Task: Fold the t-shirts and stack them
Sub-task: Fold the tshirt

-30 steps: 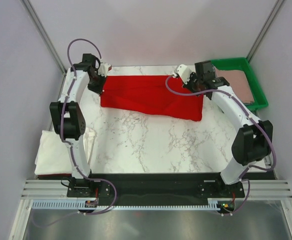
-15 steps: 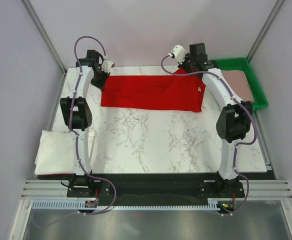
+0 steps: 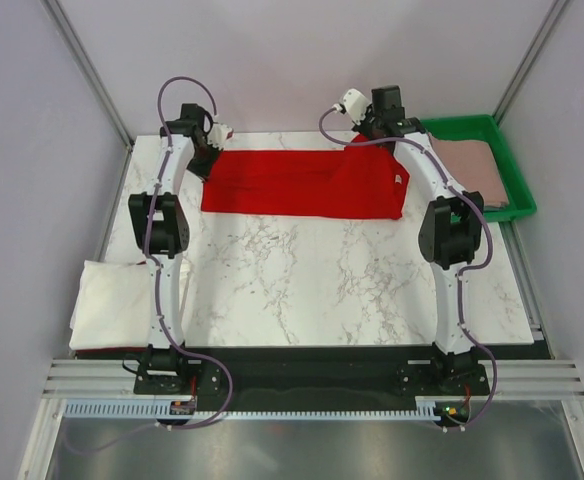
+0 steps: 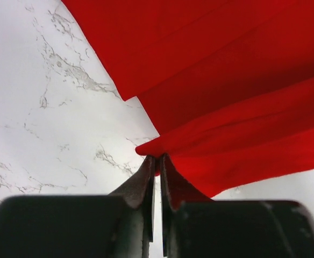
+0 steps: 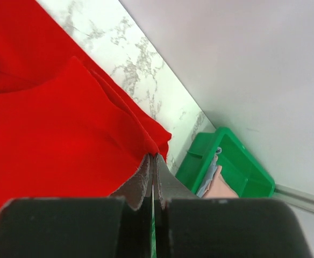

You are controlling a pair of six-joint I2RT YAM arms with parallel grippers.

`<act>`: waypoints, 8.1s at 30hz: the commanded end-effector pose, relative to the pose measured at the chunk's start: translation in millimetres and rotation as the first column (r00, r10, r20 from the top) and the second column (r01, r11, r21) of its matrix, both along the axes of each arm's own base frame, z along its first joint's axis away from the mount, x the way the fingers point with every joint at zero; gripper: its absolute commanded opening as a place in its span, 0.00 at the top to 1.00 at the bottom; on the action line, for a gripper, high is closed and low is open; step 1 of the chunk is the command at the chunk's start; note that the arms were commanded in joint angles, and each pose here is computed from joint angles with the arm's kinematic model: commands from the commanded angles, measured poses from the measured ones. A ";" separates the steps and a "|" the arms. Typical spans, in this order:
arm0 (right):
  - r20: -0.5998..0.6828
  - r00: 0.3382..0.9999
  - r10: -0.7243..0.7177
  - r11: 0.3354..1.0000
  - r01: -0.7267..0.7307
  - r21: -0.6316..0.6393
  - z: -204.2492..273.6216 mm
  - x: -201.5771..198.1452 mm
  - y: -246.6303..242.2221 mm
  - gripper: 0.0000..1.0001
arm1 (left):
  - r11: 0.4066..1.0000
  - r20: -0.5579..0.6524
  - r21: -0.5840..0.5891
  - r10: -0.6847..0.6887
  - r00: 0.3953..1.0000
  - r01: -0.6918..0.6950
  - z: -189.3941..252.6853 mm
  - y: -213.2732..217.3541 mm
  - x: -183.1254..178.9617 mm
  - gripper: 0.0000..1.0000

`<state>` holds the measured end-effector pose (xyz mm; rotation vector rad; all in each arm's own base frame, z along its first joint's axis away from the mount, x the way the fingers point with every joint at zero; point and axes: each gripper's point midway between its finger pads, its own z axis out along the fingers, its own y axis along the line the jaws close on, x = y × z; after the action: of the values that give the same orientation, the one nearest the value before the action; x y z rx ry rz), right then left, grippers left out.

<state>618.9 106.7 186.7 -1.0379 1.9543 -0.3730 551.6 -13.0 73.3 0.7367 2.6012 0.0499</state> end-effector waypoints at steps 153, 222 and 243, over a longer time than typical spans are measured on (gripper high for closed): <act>-0.510 0.859 0.045 0.969 0.087 0.233 -109.6 -126.3 17.9 0.70 | 0.705 -0.471 -0.167 -0.671 0.572 0.689 18.0 -135.2 -397.8 0.84; -0.341 0.938 -0.064 0.954 0.158 0.255 -93.5 -65.2 32.9 0.69 | 0.603 -0.352 -0.159 -0.774 0.526 0.781 -31.9 -246.5 -310.9 0.75; -0.495 0.868 -0.033 0.971 0.146 0.191 -178.9 -66.6 40.4 0.70 | 0.545 -0.426 -0.247 -0.804 0.415 0.801 -81.5 -277.0 -361.1 0.76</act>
<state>554.4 139.4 27.3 -0.9190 2.4100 0.0501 210.2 -264.5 13.8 2.1657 2.3473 -0.3884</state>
